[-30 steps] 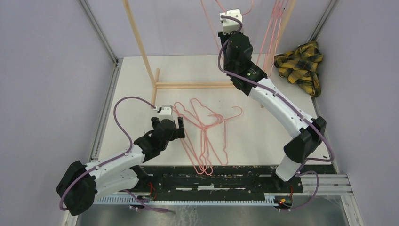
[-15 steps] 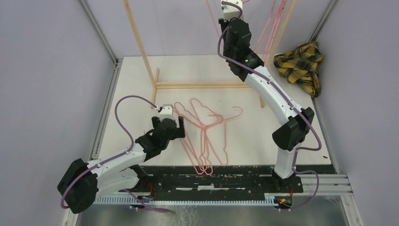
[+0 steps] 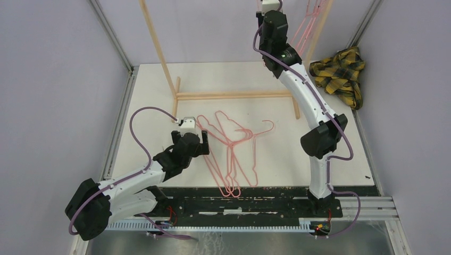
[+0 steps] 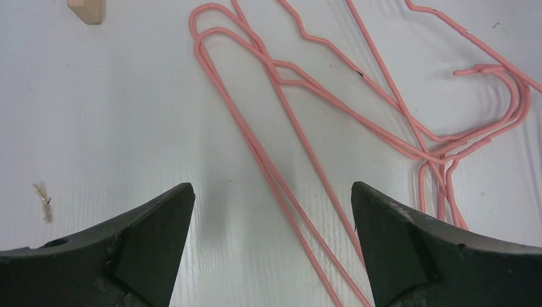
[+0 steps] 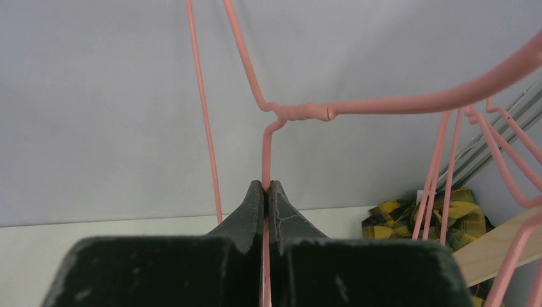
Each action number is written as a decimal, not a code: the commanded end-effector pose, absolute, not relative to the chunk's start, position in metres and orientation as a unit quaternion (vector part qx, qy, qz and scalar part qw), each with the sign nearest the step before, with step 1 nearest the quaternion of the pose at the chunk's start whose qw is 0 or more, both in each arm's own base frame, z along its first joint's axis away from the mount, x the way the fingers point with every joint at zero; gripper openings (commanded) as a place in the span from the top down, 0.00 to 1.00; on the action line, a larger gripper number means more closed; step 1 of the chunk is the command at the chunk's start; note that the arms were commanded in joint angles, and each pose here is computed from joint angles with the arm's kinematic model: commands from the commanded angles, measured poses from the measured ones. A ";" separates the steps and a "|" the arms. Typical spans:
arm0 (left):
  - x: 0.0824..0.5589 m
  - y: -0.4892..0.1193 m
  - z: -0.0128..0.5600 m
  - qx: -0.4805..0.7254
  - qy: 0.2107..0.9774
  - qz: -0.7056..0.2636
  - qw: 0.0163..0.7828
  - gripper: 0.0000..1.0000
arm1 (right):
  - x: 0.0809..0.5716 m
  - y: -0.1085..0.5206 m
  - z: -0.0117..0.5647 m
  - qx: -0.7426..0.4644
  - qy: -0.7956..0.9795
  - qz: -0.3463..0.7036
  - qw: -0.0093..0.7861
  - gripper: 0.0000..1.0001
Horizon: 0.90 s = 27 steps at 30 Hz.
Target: Organize the hangers
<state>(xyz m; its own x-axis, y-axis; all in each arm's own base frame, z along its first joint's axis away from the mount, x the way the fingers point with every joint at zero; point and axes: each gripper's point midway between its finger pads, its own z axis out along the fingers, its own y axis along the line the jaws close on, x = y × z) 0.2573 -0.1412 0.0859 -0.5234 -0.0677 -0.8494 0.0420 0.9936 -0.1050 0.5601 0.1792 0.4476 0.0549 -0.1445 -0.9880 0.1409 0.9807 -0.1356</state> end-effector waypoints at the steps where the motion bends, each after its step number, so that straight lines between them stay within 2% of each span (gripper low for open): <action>1: 0.266 -0.143 0.105 -0.016 0.859 -0.058 0.508 0.01 | 0.556 0.167 0.457 0.023 0.678 -0.079 0.730 0.99; 13: 0.265 -0.144 0.100 -0.013 0.862 -0.058 0.503 0.01 | 0.546 0.133 0.438 0.056 0.697 -0.072 0.711 0.98; 14: 0.265 -0.144 0.100 -0.013 0.862 -0.057 0.503 0.01 | 0.543 0.134 0.441 0.051 0.696 -0.066 0.713 0.90; 16: 0.265 -0.144 0.101 -0.013 0.862 -0.058 0.503 0.01 | 0.537 0.134 0.444 0.048 0.696 -0.055 0.715 0.65; 20: 0.265 -0.145 0.101 -0.013 0.862 -0.058 0.504 0.01 | 0.517 0.132 0.457 0.042 0.683 -0.035 0.728 0.36; 22: 0.265 -0.145 0.100 -0.013 0.862 -0.059 0.504 0.01 | 0.504 0.129 0.464 0.039 0.678 -0.027 0.734 0.29; 27: 0.266 -0.147 0.097 -0.011 0.863 -0.058 0.501 0.01 | 0.467 0.125 0.479 0.020 0.668 0.006 0.744 0.20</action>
